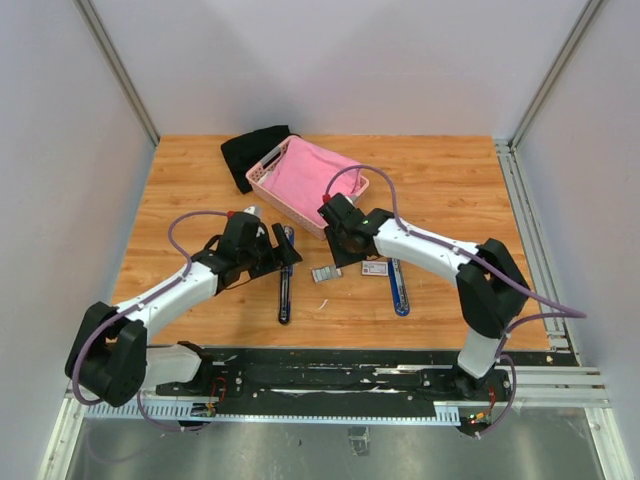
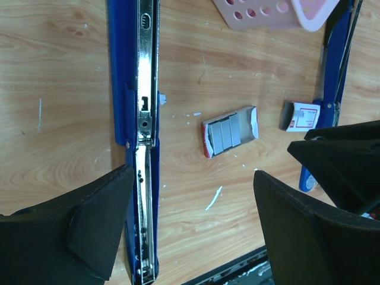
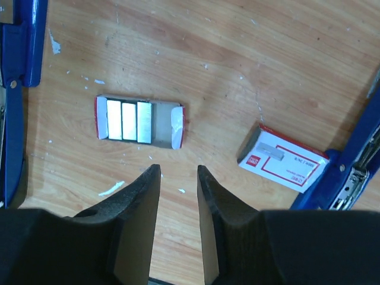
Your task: Load the staples into the stapler
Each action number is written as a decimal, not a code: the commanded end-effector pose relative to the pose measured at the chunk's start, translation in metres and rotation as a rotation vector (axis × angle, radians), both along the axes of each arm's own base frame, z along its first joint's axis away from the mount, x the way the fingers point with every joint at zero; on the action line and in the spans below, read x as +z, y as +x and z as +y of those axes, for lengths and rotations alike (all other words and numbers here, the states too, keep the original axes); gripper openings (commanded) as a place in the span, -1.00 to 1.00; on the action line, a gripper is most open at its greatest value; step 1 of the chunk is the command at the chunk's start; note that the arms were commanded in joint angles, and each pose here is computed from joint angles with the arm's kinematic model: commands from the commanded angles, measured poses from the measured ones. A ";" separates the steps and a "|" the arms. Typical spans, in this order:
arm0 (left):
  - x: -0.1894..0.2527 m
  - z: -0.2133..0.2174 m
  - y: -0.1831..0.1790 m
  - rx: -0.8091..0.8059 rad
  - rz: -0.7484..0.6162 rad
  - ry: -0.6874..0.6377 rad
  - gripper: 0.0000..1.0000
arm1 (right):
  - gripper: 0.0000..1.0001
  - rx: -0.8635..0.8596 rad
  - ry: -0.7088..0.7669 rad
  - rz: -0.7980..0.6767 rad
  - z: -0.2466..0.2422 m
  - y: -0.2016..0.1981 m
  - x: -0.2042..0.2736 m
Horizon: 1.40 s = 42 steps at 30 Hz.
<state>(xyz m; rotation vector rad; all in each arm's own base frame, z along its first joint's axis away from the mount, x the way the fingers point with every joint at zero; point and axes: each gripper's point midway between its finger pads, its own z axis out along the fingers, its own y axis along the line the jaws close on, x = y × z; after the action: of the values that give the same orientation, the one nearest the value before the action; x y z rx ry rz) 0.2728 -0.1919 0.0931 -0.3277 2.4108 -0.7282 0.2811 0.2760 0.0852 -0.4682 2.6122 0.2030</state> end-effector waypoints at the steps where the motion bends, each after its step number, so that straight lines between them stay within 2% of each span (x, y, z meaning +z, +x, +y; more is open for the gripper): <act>1: 0.001 -0.001 0.005 -0.047 -0.019 0.013 0.69 | -0.35 -0.011 -0.061 -0.016 0.011 0.005 -0.004; 7: 0.007 -0.020 0.011 -0.123 -0.045 -0.045 0.41 | -0.35 0.019 -0.089 -0.004 0.024 0.008 -0.018; 11: -0.002 -0.032 0.015 -0.148 -0.008 -0.082 0.11 | -0.34 0.023 -0.094 0.009 0.031 0.012 -0.026; 16: -0.011 -0.042 0.019 -0.168 0.024 -0.105 -0.06 | -0.35 0.027 -0.089 0.015 0.039 0.017 -0.028; 21: -0.024 -0.055 0.018 -0.198 0.067 -0.119 -0.14 | -0.36 0.033 -0.104 0.057 0.042 0.014 -0.046; 35: -0.056 -0.063 0.015 -0.220 0.132 -0.034 -0.20 | -0.36 0.035 -0.096 0.092 0.047 0.011 -0.057; 42: -0.069 -0.061 0.014 -0.214 0.158 0.026 -0.35 | -0.40 0.029 -0.126 0.094 0.041 0.011 -0.065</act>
<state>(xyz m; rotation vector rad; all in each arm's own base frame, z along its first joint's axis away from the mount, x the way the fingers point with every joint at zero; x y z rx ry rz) 0.2818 -0.2513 0.0267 -0.1478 2.6270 -0.8440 0.2963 0.3164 0.0298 -0.5471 2.7013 0.1083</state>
